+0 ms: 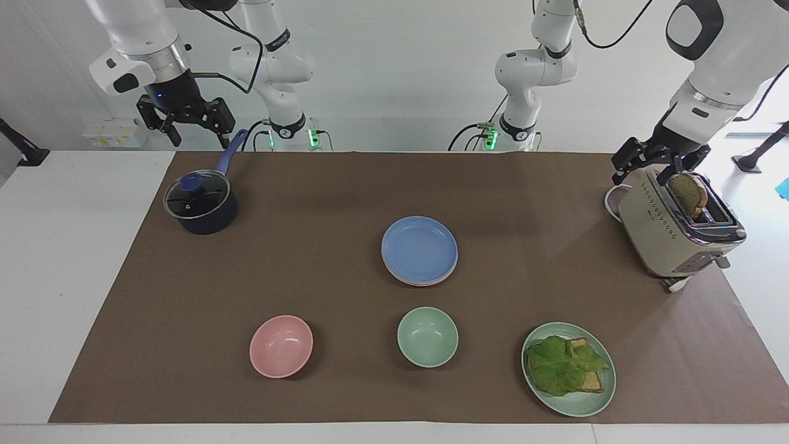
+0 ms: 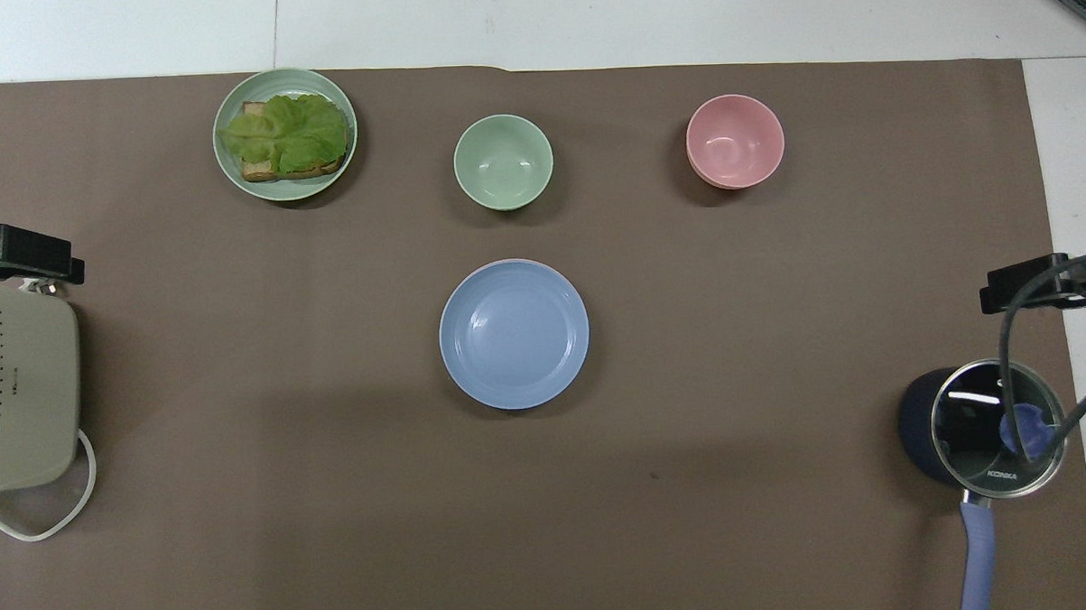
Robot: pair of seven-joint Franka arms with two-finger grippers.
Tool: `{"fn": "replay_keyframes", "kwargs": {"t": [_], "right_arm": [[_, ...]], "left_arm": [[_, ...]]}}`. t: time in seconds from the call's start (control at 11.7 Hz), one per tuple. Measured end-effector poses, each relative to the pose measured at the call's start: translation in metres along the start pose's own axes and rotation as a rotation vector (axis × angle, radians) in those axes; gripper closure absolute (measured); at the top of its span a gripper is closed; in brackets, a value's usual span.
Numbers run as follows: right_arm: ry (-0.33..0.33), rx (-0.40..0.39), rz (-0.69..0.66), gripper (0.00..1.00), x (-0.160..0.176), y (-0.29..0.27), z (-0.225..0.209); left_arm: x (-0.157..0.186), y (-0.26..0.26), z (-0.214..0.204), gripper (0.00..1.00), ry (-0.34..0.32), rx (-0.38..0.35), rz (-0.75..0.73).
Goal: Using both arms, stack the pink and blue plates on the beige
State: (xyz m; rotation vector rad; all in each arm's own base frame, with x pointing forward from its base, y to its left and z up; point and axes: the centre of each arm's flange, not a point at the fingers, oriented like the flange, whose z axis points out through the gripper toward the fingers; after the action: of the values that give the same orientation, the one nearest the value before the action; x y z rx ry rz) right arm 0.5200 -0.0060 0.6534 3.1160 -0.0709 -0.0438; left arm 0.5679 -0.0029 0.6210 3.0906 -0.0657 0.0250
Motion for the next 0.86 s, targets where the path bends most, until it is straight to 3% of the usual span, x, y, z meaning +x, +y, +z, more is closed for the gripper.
{"fn": "replay_keyframes", "kwargs": {"t": [0.86], "right_arm": [[0.0, 0.001, 0.008, 0.0, -0.0007, 0.0043, -0.0002]], "left_arm": [[0.0, 0.0, 0.0, 0.0, 0.0, 0.0, 0.0]]}}
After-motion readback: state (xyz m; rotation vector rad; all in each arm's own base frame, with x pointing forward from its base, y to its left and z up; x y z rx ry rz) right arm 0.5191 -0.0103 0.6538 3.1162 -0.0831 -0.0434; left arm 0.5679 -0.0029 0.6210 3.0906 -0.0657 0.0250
